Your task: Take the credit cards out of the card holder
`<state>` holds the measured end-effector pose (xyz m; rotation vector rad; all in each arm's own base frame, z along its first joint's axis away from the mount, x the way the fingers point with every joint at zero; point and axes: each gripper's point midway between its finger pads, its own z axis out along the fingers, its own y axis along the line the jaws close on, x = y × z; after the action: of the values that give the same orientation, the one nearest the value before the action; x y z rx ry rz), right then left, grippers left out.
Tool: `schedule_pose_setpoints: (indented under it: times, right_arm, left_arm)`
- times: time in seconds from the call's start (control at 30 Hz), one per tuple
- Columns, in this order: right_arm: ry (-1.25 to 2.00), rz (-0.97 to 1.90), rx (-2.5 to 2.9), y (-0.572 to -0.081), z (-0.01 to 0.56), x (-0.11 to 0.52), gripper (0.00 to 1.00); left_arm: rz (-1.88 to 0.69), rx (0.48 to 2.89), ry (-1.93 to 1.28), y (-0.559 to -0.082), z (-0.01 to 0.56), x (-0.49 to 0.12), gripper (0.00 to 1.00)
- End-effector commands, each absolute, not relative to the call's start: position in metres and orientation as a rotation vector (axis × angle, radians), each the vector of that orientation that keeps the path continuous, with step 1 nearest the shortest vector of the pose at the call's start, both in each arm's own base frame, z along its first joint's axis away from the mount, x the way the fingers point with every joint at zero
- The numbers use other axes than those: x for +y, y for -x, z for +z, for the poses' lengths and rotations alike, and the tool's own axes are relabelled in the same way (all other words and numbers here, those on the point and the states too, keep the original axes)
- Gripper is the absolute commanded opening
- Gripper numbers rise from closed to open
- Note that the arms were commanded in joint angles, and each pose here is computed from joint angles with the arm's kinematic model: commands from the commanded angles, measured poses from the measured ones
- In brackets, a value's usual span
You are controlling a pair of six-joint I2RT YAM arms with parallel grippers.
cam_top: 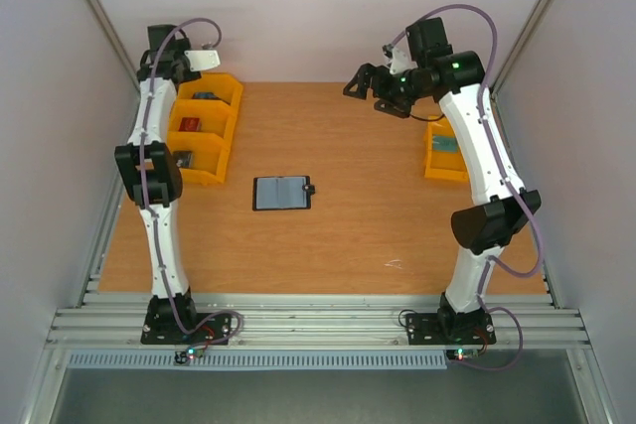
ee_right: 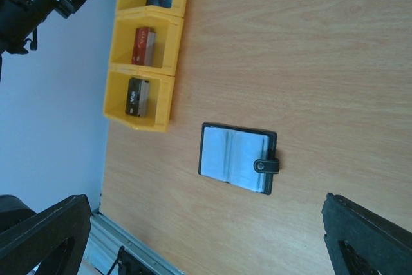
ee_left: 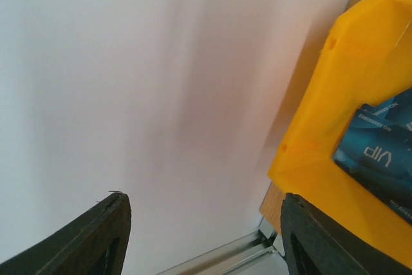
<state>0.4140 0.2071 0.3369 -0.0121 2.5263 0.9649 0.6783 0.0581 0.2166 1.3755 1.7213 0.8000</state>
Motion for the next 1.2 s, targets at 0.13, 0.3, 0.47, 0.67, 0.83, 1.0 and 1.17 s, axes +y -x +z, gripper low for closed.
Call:
schedule_pose_setpoints:
  times: [0.13,0.3,0.47,0.67,0.83,1.0,1.17]
  right_arm:
    - [0.067,1.019,2.457,-0.387,0.367,0.204,0.99]
    - [0.137,1.112,2.467,-0.372,0.360,0.222,0.98]
    - [0.337,1.075,2.519,-0.348,0.336,0.262,0.98]
    - [0.552,0.764,2.654,-0.330,0.282,0.292,0.98]
    - [0.650,0.478,2.731,-0.323,0.238,0.305,0.98]
    - [0.664,0.372,2.794,-0.318,0.190,0.331,0.99]
    - [0.649,0.285,2.821,-0.324,0.144,0.357,0.99]
  left_arm:
    - [0.701,1.743,-1.101,-0.640,0.320,0.051,0.69]
    - [0.371,1.955,-0.830,-0.569,0.348,0.023,0.74]
    - [-0.080,2.160,-0.585,-0.475,0.358,-0.015,0.79]
    - [-0.427,2.315,-0.318,-0.396,0.333,-0.047,0.81]
    - [-0.538,2.436,-0.188,-0.358,0.290,-0.068,0.77]
    - [-0.640,2.549,-0.012,-0.335,0.234,-0.085,0.72]
    - [-0.647,2.589,0.213,-0.320,0.175,-0.079,0.71]
